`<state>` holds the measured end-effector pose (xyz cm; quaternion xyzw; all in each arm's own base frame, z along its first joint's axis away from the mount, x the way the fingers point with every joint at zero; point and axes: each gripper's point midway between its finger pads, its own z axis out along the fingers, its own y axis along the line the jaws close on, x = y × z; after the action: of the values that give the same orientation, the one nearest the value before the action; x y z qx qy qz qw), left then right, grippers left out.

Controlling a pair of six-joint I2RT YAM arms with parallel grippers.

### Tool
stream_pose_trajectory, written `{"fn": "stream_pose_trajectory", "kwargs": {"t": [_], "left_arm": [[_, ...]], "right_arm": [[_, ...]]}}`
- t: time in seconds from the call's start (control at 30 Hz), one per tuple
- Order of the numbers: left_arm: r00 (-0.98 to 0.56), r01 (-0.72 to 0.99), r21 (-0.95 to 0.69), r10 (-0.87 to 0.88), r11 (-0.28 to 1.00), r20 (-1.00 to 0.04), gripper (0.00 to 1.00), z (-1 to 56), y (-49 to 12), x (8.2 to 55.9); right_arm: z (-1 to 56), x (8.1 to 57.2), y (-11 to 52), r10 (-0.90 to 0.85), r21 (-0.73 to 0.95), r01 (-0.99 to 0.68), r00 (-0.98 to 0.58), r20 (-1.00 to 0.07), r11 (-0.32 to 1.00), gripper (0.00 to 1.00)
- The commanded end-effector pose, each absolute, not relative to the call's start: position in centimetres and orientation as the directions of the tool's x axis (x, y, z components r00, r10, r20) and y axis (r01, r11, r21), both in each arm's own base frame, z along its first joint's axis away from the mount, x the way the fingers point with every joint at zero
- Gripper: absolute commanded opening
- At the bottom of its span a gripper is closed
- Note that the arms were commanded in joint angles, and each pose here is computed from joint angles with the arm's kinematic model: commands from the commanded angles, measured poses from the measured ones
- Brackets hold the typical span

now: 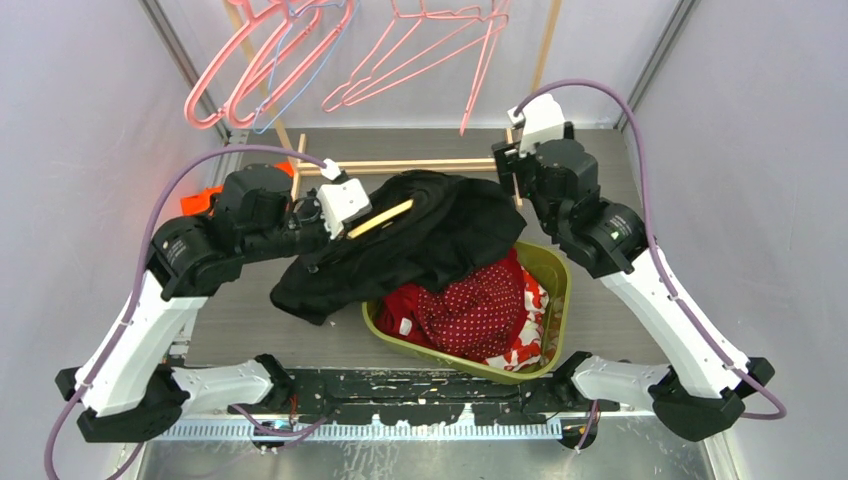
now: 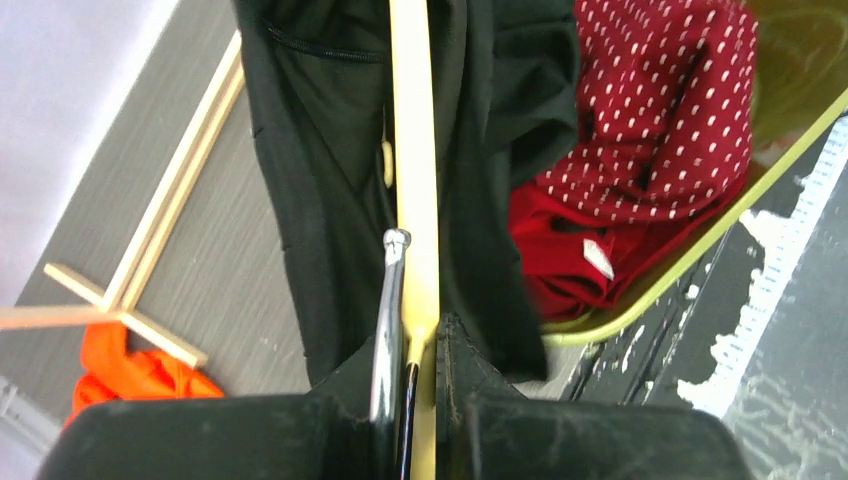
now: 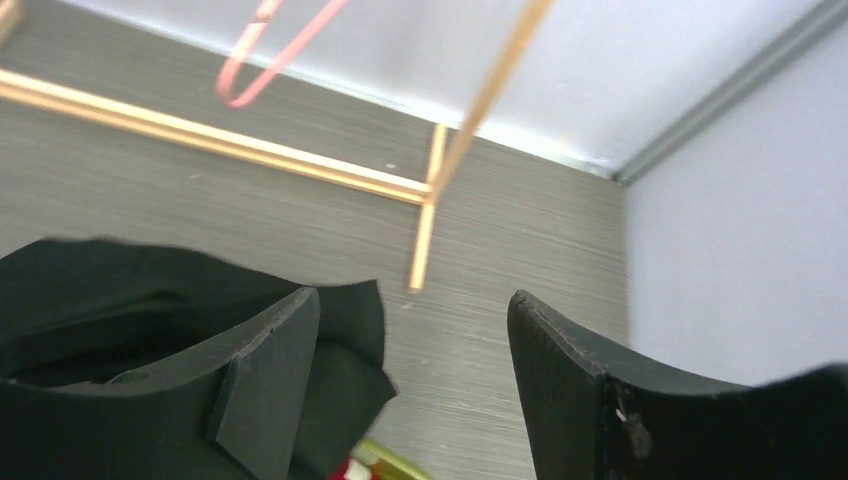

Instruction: Remove the skirt from the hanger

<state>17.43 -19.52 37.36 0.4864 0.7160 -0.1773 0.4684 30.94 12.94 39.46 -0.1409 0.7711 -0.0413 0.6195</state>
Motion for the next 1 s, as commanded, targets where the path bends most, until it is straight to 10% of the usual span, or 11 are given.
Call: {"fn": "stream_pose_trajectory", "kwargs": {"t": [0.0,0.57,0.97], "left_arm": [[-0.066,0.845,0.268,0.588,0.462,-0.806,0.0,38.6,-17.4,17.1],[0.068,0.828,0.36,0.56,0.431,-0.826,0.0,43.5,-20.1,20.0],[0.066,0.802,0.354,0.516,0.482,-0.854,0.0,44.1,-18.8,19.2]], "right_arm": [[43.8,30.2,9.0,-0.237,-0.236,-0.021,-0.111,-0.965,0.971,0.73],[39.0,29.1,18.2,-0.215,-0.098,-0.481,-0.194,-0.957,0.871,0.66],[41.5,29.1,18.9,-0.224,-0.115,-0.51,-0.157,-0.962,0.852,0.65]]}}
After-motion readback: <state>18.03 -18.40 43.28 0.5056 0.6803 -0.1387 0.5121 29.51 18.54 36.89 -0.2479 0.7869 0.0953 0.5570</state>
